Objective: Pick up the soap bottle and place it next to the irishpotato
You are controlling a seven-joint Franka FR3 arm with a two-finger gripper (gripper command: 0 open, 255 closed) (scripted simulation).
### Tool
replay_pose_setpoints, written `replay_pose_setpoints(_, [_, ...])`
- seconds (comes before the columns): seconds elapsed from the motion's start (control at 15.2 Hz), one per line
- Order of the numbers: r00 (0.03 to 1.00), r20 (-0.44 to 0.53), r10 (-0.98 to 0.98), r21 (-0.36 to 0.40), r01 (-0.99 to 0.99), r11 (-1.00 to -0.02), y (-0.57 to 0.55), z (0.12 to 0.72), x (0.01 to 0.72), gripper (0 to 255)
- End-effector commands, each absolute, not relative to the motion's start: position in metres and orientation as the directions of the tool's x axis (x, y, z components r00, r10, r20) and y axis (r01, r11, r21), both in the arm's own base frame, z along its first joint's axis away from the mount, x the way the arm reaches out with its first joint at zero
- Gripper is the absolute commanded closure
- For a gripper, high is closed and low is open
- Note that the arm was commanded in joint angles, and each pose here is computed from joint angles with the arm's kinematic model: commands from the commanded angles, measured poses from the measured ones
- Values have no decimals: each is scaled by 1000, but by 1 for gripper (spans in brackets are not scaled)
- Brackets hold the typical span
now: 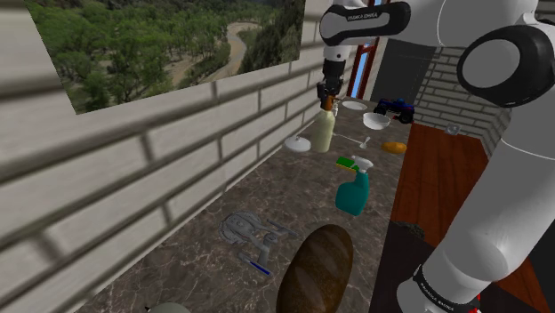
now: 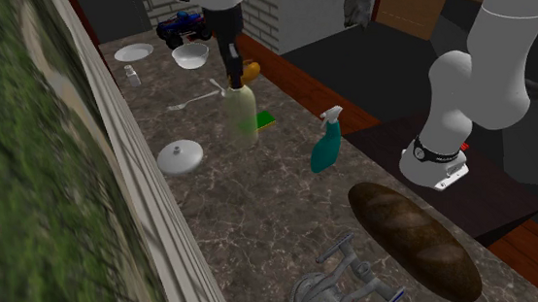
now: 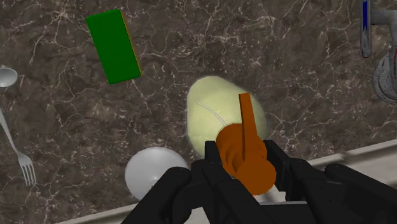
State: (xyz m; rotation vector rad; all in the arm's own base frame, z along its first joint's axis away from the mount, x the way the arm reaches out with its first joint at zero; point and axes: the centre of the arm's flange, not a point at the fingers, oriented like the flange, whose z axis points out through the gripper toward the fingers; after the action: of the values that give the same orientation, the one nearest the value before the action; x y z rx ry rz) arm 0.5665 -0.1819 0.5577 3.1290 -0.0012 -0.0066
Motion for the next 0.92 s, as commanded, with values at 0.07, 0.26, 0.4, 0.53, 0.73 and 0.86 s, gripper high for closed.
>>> replay_pose_setpoints(0.07, [1000, -4, 1, 12, 1, -1000, -220, 556, 551, 255])
replay_pose_setpoints(0.26, [1000, -4, 1, 12, 1, -1000, -257, 557, 537, 255])
replay_pose_setpoints(0.4, [1000, -4, 1, 12, 1, -1000, -282, 557, 527, 255])
replay_pose_setpoints(0.53, [1000, -4, 1, 12, 1, -1000, -307, 557, 518, 255])
replay_pose_setpoints(0.73, [1000, -4, 1, 12, 1, -1000, -343, 557, 504, 255])
replay_pose_setpoints(0.86, [1000, -4, 1, 12, 1, -1000, -368, 557, 494, 255])
